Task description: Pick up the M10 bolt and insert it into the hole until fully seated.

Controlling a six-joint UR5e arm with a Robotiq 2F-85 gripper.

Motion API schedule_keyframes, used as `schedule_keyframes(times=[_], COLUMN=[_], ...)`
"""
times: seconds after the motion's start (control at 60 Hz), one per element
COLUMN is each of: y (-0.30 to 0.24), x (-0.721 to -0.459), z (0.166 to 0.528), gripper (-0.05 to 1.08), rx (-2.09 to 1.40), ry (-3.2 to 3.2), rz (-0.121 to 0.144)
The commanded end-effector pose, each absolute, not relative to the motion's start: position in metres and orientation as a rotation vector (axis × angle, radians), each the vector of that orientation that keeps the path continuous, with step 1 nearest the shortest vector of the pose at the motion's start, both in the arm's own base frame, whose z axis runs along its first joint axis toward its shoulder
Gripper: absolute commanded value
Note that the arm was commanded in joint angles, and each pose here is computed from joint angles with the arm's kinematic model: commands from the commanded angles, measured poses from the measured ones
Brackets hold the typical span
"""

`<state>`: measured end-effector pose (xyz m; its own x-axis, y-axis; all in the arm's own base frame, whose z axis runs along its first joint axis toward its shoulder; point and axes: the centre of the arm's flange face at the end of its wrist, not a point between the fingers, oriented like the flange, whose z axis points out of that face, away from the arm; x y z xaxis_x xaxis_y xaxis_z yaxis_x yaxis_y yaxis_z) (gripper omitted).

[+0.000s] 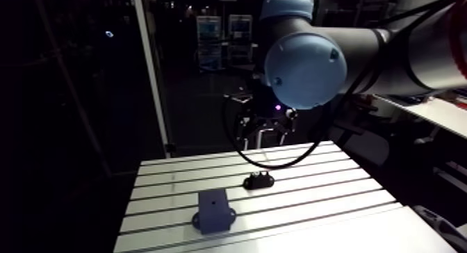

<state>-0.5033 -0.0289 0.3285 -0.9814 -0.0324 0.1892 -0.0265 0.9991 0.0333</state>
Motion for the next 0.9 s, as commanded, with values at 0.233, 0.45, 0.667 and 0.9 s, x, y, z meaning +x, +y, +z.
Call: schedule_keyframes(times=[0.233,0.45,0.667,0.9], y=[-0.018,-0.017,-0.015,-0.014], x=[-0.517,-0.522,-0.529,-0.536], z=[0.285,0.265,0.256,0.243], gripper=[0.01,0.02,0.05,0.21], rx=[0.022,0.021,0.029,0.031], ry=[-2.976,-3.013,-3.009,-3.002], rz=[-0.030,-0.017,-0.017,-0.021])
